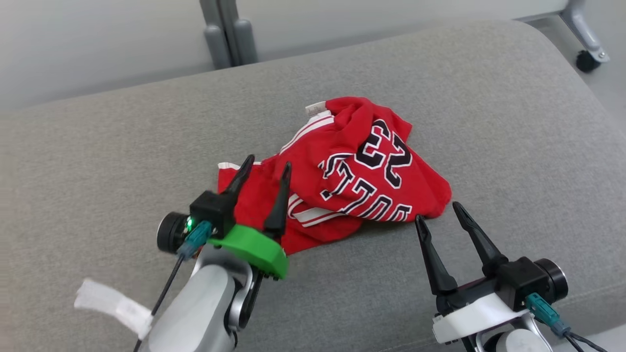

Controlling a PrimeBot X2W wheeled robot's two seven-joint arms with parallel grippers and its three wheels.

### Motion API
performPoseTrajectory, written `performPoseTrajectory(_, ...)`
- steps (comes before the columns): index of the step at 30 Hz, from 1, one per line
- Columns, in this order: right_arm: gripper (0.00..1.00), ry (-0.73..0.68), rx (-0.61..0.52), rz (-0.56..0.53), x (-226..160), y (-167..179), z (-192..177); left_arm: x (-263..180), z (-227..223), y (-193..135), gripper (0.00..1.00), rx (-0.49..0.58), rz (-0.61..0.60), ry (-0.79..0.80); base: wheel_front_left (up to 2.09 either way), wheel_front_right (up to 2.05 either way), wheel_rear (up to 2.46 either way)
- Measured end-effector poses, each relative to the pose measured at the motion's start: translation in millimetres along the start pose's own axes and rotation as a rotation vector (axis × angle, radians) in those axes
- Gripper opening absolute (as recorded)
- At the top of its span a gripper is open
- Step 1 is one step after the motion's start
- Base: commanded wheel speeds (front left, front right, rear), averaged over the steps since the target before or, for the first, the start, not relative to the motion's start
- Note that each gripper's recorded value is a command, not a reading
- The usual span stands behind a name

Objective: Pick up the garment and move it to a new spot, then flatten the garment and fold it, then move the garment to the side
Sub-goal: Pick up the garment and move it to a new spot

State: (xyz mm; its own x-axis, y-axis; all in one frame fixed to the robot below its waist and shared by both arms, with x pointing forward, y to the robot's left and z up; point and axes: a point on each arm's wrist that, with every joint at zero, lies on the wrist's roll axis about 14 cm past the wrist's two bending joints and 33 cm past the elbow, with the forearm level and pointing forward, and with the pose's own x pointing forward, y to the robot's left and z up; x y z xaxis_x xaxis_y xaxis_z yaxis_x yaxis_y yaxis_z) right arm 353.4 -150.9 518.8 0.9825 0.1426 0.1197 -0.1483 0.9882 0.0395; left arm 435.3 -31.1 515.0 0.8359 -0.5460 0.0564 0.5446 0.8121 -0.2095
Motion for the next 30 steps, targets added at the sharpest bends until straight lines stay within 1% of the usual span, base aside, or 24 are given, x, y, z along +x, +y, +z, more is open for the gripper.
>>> performPoseTrajectory(4,1.0,-0.013,0.007,0.045,1.2,13.6,3.1,-39.0,11.3,27.9,1.0,-0.002,0.137,-0.053,0.0,0.0,0.0)
performPoseTrajectory(7,1.0,-0.028,0.009,0.074,3.7,22.4,7.2,-67.2,10.2,42.4,1.0,0.001,0.214,-0.061,0.0,0.0,0.0)
performPoseTrajectory(10,1.0,-0.034,0.011,0.104,5.0,31.2,8.7,-89.8,6.7,52.5,1.0,0.012,0.273,-0.056,0.0,0.0,0.0)
performPoseTrajectory(13,1.0,-0.046,0.012,0.131,7.5,39.6,12.3,-106.5,-3.7,56.2,1.0,-0.009,0.307,-0.033,0.0,0.0,0.0)
performPoseTrajectory(18,1.0,-0.06,0.011,0.16,7.8,48.2,16.7,-115.2,-26.7,54.2,1.0,-0.021,0.297,0.039,0.0,0.0,0.0)
performPoseTrajectory(20,1.0,-0.064,0.005,0.156,8.3,45.9,18.1,-111.4,-41.0,49.1,1.0,-0.013,0.263,0.092,0.0,0.0,0.0)
performPoseTrajectory(24,1.0,-0.07,0.0,0.142,12.0,40.1,19.5,-84.6,-49.0,39.9,1.0,0.025,0.173,0.156,0.0,0.0,0.0)
performPoseTrajectory(30,1.0,-0.054,-0.01,0.107,18.5,26.5,14.1,-56.0,-73.1,30.8,1.0,0.044,0.067,0.258,0.0,0.0,0.0)
